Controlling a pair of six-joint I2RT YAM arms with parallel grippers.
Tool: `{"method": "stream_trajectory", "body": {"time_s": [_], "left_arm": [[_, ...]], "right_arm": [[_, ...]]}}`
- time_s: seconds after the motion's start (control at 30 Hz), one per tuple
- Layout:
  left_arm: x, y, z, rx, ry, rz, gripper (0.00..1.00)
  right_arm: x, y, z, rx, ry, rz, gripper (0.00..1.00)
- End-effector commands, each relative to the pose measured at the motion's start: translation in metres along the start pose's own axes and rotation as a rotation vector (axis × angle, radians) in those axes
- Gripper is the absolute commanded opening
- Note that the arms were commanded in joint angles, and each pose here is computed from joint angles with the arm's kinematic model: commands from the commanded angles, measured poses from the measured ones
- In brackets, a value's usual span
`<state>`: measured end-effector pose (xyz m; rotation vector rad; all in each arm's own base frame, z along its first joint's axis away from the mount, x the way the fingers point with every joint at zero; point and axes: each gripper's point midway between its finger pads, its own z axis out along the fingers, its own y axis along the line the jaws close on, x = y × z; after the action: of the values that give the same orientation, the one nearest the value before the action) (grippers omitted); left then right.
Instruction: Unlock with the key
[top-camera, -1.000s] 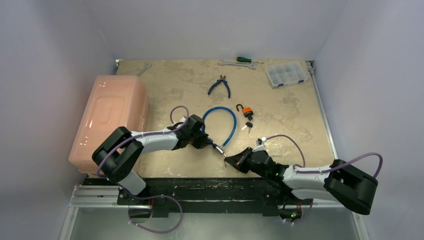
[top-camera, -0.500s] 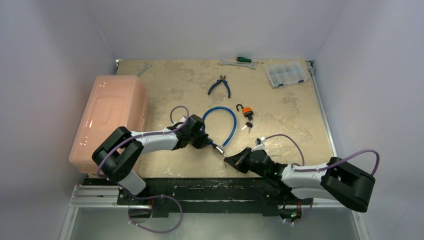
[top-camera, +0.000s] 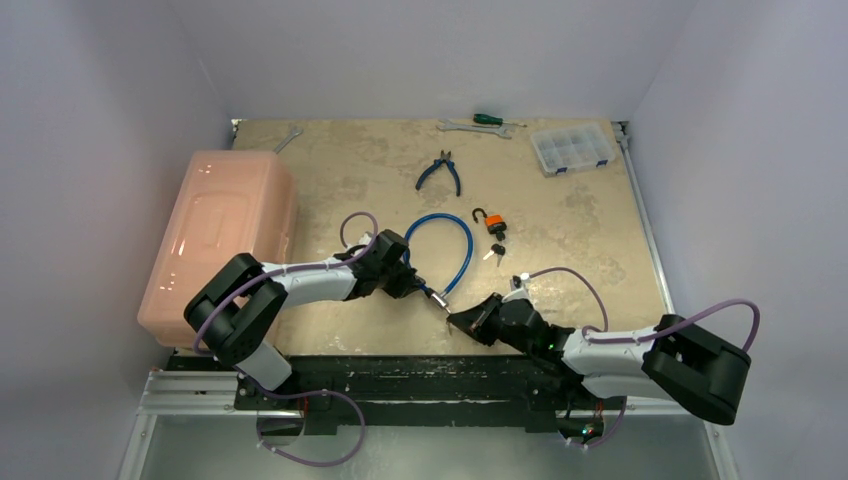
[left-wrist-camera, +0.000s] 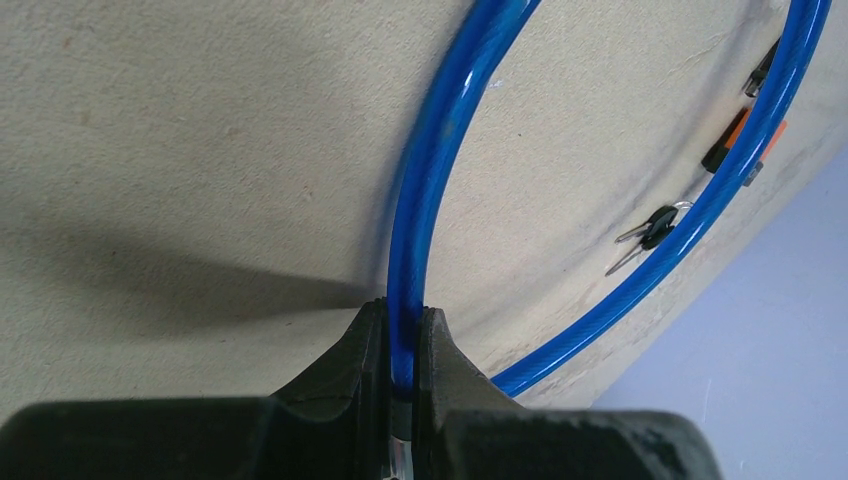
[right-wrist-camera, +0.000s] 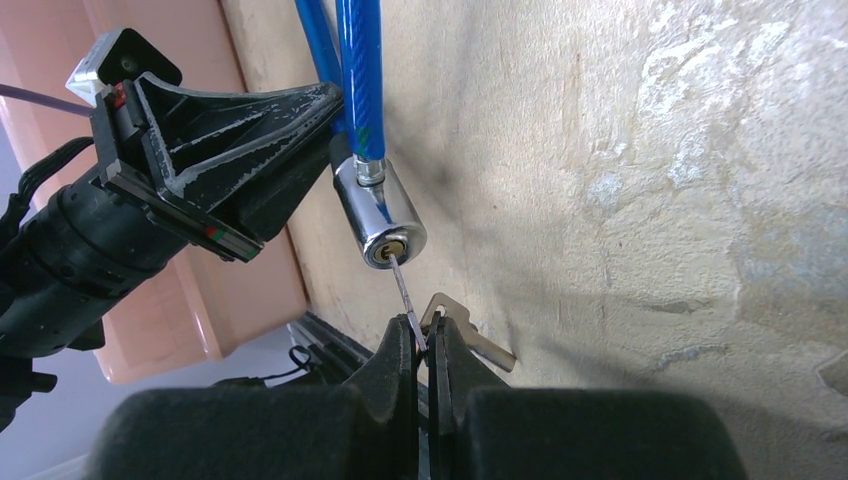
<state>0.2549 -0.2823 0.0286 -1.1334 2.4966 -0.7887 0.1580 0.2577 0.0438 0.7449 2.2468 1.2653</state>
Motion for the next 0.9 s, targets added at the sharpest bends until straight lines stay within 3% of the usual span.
{"method": "stream_trajectory", "body": {"time_s": [0.0, 0.87], "left_arm": [[0.0004, -0.0141, -0.0038, 0.062, 0.006, -0.008, 0.0], [0.0028, -0.0131, -0.0039, 0.069, 0.019, 0.005, 0.0]], "right_arm": [[-0.0079, 0.0216, 0.0032, -0.05, -0.041, -0.006, 0.0], [-0.0049, 0.0229, 0.0112, -0.057, -0.025, -0.03, 0.0]]}}
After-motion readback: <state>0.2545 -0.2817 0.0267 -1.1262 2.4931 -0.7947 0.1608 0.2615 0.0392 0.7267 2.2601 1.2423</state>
